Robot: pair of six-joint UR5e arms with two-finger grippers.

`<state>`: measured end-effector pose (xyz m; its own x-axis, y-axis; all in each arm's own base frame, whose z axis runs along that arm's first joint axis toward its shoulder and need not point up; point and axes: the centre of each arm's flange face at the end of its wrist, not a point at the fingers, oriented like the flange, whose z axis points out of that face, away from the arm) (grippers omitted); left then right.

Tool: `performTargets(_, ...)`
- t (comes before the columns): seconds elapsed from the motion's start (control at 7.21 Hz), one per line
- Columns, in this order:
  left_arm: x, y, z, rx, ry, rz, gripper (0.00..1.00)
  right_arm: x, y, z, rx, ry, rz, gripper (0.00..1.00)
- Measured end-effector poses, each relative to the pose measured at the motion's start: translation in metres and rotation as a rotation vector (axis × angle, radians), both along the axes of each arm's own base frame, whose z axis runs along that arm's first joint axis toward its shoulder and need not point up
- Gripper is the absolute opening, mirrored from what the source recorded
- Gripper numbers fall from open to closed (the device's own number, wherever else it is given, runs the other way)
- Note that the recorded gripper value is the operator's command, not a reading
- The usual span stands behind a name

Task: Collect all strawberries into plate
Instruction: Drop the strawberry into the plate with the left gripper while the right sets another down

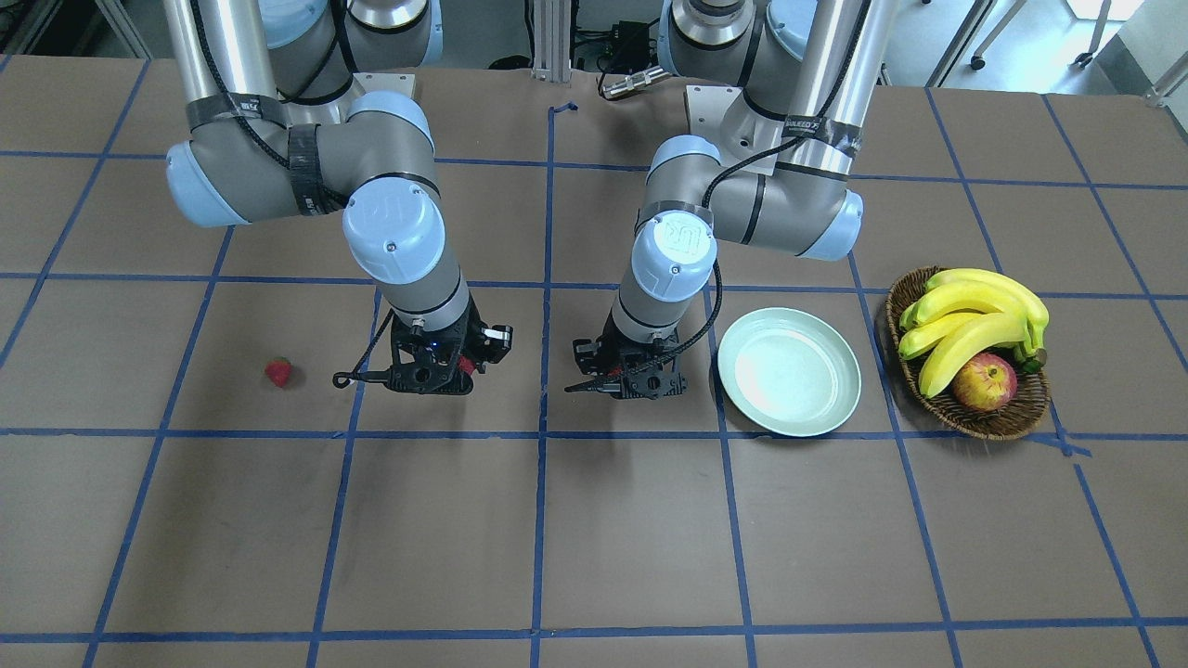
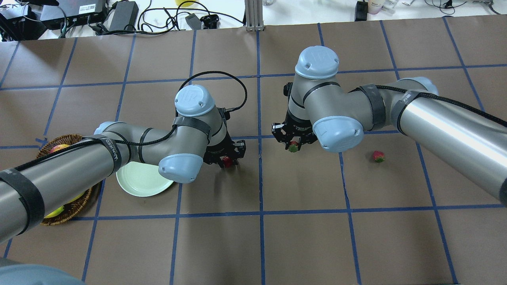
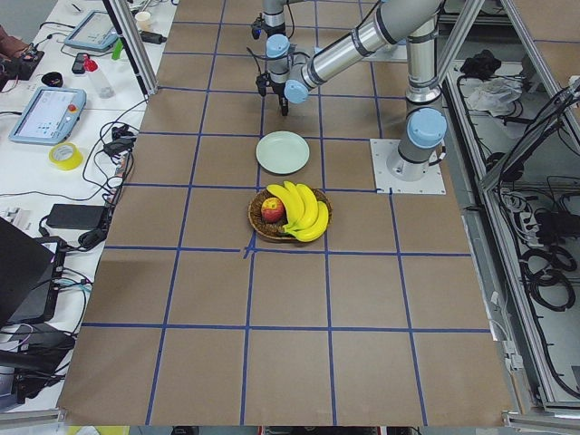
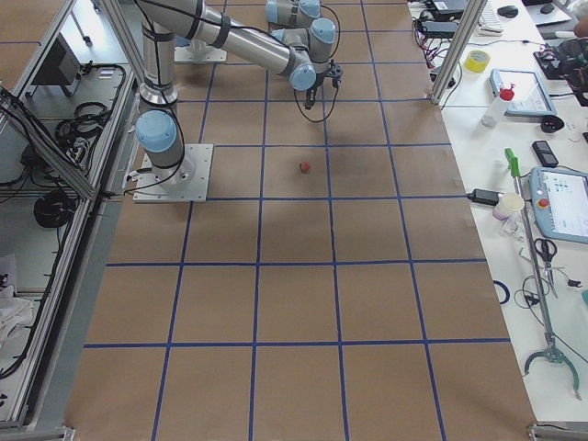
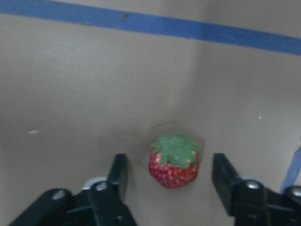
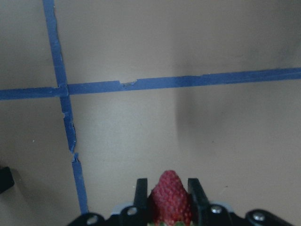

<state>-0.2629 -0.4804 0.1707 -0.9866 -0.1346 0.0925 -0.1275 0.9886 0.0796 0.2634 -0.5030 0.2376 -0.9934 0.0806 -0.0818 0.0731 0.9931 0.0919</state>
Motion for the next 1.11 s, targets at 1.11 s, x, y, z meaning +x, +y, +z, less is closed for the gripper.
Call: performTargets(1.11,0.125,-0.062,0.081,-0.082,-0.073,-0.074,0.00,0.082,0.006,-0.034,-0.009,-0.162,-0.014,0.07)
